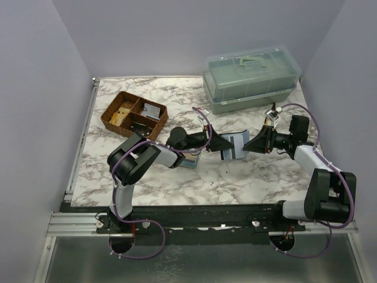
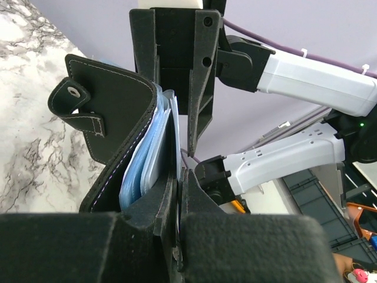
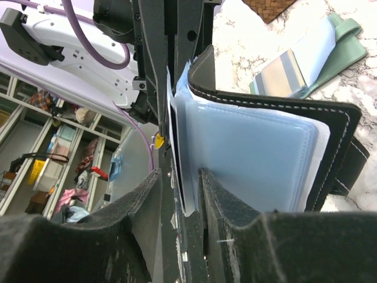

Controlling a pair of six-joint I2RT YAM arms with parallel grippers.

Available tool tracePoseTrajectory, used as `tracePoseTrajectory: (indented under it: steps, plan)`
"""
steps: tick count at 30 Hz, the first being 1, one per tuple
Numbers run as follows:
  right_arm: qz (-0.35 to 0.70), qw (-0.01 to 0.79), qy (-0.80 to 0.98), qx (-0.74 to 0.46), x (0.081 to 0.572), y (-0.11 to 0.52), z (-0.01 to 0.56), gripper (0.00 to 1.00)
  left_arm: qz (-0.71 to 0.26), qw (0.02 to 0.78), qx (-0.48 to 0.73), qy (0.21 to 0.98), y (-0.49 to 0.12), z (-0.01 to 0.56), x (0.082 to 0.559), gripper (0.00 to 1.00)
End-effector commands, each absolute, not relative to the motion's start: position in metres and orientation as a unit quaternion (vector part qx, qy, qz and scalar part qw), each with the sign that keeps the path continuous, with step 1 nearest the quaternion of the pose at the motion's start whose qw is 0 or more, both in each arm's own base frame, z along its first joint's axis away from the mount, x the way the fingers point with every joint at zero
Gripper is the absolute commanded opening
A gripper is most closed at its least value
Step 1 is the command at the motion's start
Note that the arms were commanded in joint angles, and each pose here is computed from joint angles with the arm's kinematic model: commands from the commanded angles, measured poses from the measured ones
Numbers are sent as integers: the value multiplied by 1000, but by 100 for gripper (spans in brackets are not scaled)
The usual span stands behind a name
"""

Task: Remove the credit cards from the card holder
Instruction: Remove the credit card from the card holder.

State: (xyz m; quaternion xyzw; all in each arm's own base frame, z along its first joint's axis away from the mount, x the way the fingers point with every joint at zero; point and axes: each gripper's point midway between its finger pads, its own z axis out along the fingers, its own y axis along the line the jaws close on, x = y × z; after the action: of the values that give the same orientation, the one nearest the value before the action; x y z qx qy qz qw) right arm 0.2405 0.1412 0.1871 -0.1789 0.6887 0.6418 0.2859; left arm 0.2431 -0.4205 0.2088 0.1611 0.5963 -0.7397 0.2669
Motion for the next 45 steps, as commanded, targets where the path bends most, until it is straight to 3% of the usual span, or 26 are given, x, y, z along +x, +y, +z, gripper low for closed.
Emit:
tracePoseTrajectory:
  steps: [1, 17, 20, 22, 25, 33, 39, 45]
  plan:
    - [659, 281, 669, -197, 232, 142, 194, 38, -744, 277, 183, 581, -430, 217, 238, 2]
    - [664, 266, 674, -185, 235, 144, 189, 32, -719, 269, 185, 614, -460, 205, 233, 1]
    - [661, 266, 678, -181, 238, 144, 186, 20, -719, 266, 184, 615, -463, 203, 231, 1]
    - [655, 270, 682, -179, 240, 144, 185, 4, -719, 266, 184, 616, -464, 203, 230, 1]
    - [649, 277, 685, -182, 242, 143, 186, 0, -717, 269, 180, 617, -462, 204, 231, 2]
    - [660, 271, 677, -182, 241, 142, 188, 0, -714, 278, 163, 622, -440, 210, 238, 41]
    - [666, 266, 674, -177, 240, 139, 189, 0, -711, 292, 154, 620, -417, 217, 245, 52]
    - [671, 271, 664, -189, 237, 138, 195, 0, -690, 329, 116, 634, -373, 212, 260, 79]
